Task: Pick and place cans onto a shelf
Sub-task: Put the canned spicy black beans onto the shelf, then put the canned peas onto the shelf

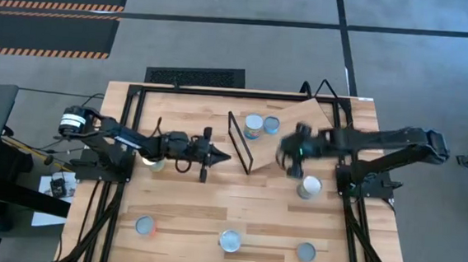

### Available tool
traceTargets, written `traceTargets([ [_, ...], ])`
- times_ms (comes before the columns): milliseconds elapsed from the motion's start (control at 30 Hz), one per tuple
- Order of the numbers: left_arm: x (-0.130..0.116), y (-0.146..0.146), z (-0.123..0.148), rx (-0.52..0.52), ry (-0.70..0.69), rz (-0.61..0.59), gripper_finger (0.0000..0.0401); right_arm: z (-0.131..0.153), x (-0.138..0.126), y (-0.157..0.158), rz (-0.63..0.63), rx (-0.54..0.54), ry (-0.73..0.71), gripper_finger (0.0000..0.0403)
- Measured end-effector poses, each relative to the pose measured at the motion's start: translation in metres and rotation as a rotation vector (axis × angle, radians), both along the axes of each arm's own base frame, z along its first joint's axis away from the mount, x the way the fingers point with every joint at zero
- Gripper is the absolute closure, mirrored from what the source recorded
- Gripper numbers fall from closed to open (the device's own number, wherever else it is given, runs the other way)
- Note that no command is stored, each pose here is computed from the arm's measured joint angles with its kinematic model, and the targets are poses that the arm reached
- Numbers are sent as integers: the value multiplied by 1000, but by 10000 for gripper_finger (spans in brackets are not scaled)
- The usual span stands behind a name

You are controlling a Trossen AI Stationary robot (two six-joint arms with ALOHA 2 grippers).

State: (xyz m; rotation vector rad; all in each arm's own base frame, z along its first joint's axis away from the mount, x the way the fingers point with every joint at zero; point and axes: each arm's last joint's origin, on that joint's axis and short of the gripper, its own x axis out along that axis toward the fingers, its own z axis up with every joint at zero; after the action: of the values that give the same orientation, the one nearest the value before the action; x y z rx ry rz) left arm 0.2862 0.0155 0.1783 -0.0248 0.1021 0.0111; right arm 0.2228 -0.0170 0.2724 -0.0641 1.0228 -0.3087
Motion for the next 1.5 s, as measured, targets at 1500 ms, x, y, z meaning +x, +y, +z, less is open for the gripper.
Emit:
traceTargets([
  [1500,-6,34,-10,-53,97,30,401,4,-21,-80,-257,81,-137,328],
])
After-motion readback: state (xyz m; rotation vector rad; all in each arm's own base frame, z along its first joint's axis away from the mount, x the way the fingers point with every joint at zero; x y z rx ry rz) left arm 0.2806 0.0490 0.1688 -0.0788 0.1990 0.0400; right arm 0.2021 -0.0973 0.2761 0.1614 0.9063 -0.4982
